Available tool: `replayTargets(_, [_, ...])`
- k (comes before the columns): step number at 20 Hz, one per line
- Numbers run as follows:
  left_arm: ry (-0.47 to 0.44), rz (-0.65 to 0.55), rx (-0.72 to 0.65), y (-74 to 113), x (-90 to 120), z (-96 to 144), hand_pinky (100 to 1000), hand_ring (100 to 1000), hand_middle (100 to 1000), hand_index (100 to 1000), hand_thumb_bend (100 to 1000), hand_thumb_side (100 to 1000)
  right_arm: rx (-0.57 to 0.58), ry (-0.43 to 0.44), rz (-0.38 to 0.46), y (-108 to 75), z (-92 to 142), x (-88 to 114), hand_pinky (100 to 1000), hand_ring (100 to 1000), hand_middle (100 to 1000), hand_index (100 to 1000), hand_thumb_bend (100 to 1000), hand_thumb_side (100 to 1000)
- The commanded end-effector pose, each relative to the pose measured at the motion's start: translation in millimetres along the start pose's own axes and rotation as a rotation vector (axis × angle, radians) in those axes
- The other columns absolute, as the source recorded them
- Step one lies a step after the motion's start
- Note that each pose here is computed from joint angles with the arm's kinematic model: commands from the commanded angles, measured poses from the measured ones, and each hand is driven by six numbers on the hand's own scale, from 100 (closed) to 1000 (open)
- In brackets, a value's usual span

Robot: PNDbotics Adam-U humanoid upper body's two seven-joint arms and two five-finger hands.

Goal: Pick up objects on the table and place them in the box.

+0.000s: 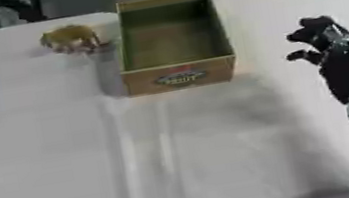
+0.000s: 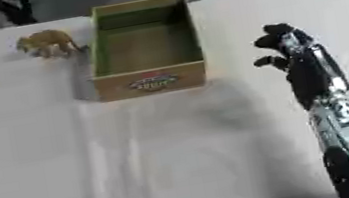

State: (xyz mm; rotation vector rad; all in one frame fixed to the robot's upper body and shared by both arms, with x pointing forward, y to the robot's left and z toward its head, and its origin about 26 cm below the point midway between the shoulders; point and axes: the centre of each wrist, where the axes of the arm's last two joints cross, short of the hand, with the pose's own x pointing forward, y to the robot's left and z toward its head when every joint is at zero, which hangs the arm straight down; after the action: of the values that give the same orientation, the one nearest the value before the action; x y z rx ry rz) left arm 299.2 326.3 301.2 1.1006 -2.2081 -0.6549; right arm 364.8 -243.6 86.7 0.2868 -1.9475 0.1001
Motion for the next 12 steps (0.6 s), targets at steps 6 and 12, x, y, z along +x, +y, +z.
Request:
replayTargets(6, [-0.081,-0.553,0.132,74.2,51.9,-54.0,626,593,602,705,754,100,0.016,-0.011,0.025,-3.8,-1.9,6.7,572,771,606,750,100,613])
replayTargets(12, [0.018,-0.684,0.089,75.8,44.8,-89.7,621,592,606,710,759,100,0.02,0.001,0.029,-4.3,0.1,4.5,571,771,607,750,100,614])
